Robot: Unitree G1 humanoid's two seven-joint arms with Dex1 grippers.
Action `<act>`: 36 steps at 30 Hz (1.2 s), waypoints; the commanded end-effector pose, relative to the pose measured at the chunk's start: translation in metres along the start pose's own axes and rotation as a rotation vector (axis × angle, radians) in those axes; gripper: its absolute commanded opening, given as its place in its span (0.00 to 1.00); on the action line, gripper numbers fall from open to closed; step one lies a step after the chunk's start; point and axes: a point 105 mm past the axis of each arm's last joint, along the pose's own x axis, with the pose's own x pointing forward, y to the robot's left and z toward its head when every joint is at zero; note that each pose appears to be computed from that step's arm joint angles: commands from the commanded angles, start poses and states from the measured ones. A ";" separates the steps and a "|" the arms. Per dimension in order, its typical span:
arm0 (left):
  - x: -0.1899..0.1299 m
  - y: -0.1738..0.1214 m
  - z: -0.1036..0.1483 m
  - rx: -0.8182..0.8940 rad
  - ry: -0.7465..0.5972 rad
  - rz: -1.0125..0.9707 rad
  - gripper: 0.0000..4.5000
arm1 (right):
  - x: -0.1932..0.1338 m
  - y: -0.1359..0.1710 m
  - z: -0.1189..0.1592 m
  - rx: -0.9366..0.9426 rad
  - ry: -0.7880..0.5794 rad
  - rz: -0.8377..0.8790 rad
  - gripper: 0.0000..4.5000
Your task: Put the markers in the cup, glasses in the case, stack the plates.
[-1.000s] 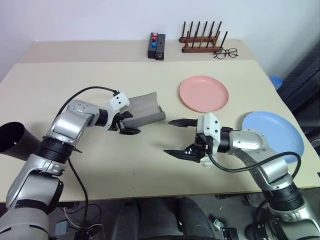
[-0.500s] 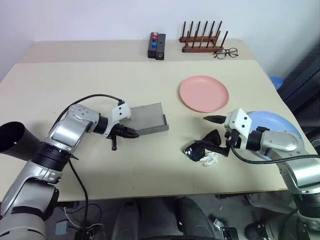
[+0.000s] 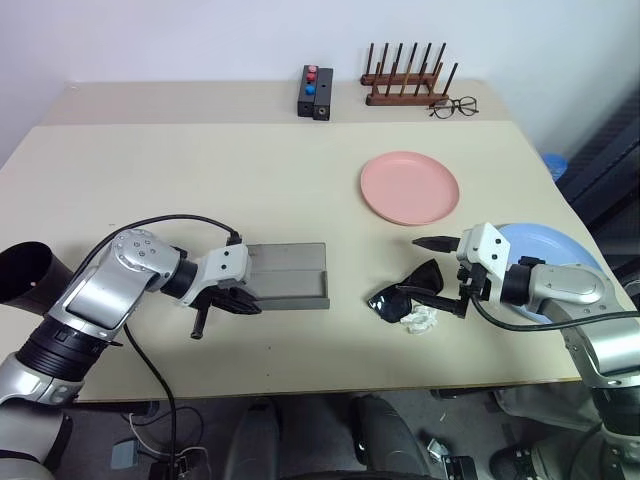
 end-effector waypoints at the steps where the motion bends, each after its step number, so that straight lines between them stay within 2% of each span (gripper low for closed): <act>1: -0.003 -0.003 0.003 0.001 -0.002 0.014 0.01 | 0.000 -0.001 0.009 -0.033 -0.010 0.007 1.00; 2: -0.003 -0.004 0.003 0.002 0.001 0.014 0.01 | 0.000 -0.001 0.009 -0.034 -0.008 0.010 1.00; 4: -0.002 -0.005 0.002 0.000 0.003 0.021 0.13 | 0.001 -0.001 0.008 -0.045 0.009 0.025 1.00; 5: -0.002 -0.005 0.002 0.004 0.004 0.027 0.21 | 0.001 -0.001 0.008 -0.051 0.017 0.030 1.00; 8: -0.004 -0.003 0.003 0.023 -0.002 0.045 0.52 | 0.001 -0.005 0.009 -0.077 0.035 0.034 1.00; 12: -0.015 0.004 0.020 0.018 -0.085 0.098 0.52 | -0.001 -0.014 0.010 -0.168 0.076 0.018 1.00; 16: -0.028 0.003 0.049 0.025 -0.229 0.169 0.52 | -0.003 -0.018 0.009 -0.380 0.156 0.027 1.00; 20: -0.027 -0.008 0.044 -0.009 -0.231 0.214 0.52 | -0.001 -0.012 0.002 -0.595 0.234 0.074 1.00; 29: -0.009 -0.039 0.040 -0.137 -0.308 0.251 0.52 | 0.007 -0.010 -0.006 -0.882 0.305 0.069 1.00; 36: 0.000 -0.052 0.039 -0.227 -0.361 0.289 0.52 | 0.009 -0.012 -0.013 -0.963 0.335 0.048 1.00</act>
